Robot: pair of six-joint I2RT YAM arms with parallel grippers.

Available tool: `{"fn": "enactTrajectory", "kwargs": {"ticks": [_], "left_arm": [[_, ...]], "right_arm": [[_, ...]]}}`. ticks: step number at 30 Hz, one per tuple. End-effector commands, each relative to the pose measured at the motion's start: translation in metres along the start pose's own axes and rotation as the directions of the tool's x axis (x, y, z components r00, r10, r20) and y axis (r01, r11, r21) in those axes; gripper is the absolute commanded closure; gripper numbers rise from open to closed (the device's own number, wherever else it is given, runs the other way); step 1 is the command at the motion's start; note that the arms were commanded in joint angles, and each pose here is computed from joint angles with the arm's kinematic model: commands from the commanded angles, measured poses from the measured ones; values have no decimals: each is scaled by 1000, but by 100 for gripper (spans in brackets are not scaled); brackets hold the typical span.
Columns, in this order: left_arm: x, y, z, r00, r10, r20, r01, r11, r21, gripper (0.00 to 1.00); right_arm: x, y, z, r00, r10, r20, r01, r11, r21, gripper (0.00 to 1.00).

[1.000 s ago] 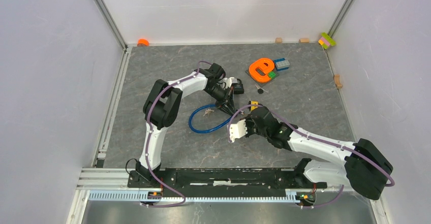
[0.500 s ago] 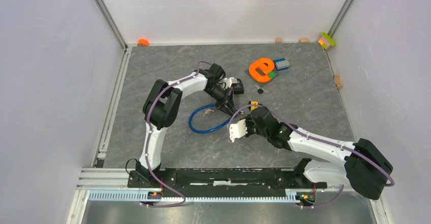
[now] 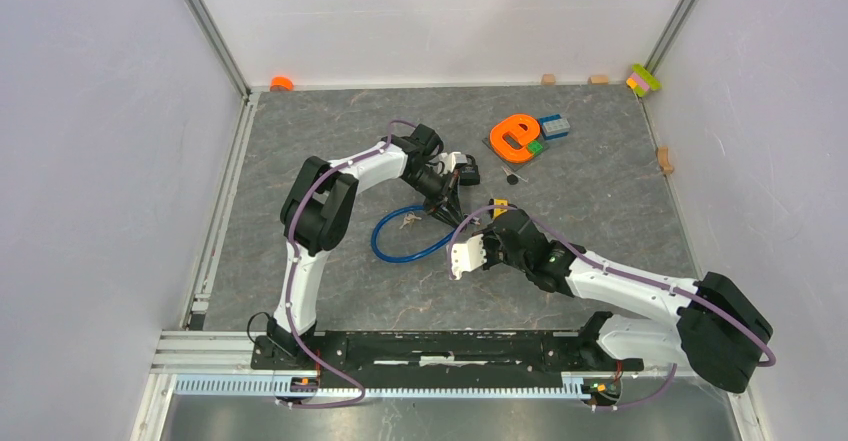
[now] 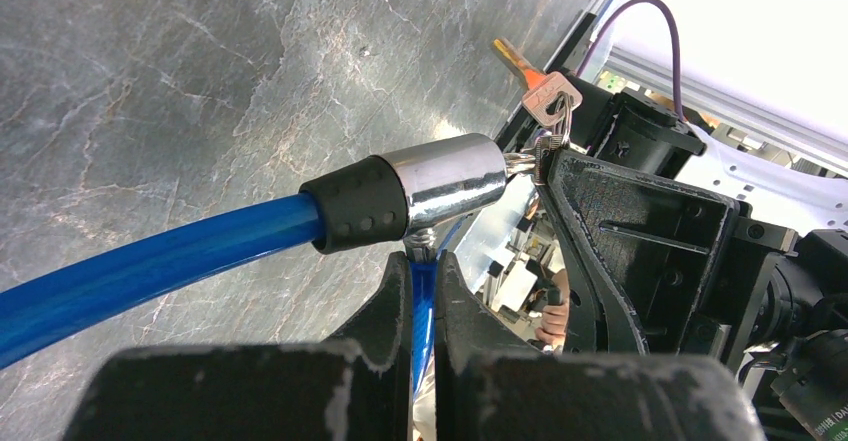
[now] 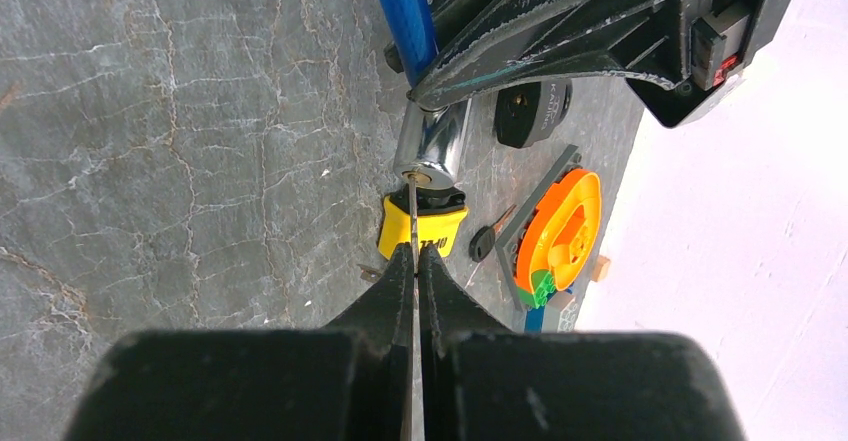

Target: Unlock with the key

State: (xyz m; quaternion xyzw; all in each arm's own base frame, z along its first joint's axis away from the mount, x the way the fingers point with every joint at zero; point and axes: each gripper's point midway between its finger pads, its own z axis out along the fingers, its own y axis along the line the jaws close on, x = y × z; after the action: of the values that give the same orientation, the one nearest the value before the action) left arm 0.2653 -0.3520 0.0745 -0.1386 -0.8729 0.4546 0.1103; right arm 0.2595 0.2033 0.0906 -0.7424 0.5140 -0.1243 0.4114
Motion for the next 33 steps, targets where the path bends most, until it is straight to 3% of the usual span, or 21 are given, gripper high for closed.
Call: {"fn": "enactTrajectory", "kwargs": {"ticks": [1,18,33], "left_arm": [[3,-31,-15,1000,4,10,-4,998,69,98],[5,-35,-15,1000,-2,3,2,995,97,98],[9,-46,-19,1000,11,2,-11,990,141,98]], "right_arm": [[-4,-16,0,1000,21,10,-22,998,55,100],[-5,-22,1,999,38,19,-39,994,102,100],[-4,-22,-10,994,17,108,-43,970,238,100]]}}
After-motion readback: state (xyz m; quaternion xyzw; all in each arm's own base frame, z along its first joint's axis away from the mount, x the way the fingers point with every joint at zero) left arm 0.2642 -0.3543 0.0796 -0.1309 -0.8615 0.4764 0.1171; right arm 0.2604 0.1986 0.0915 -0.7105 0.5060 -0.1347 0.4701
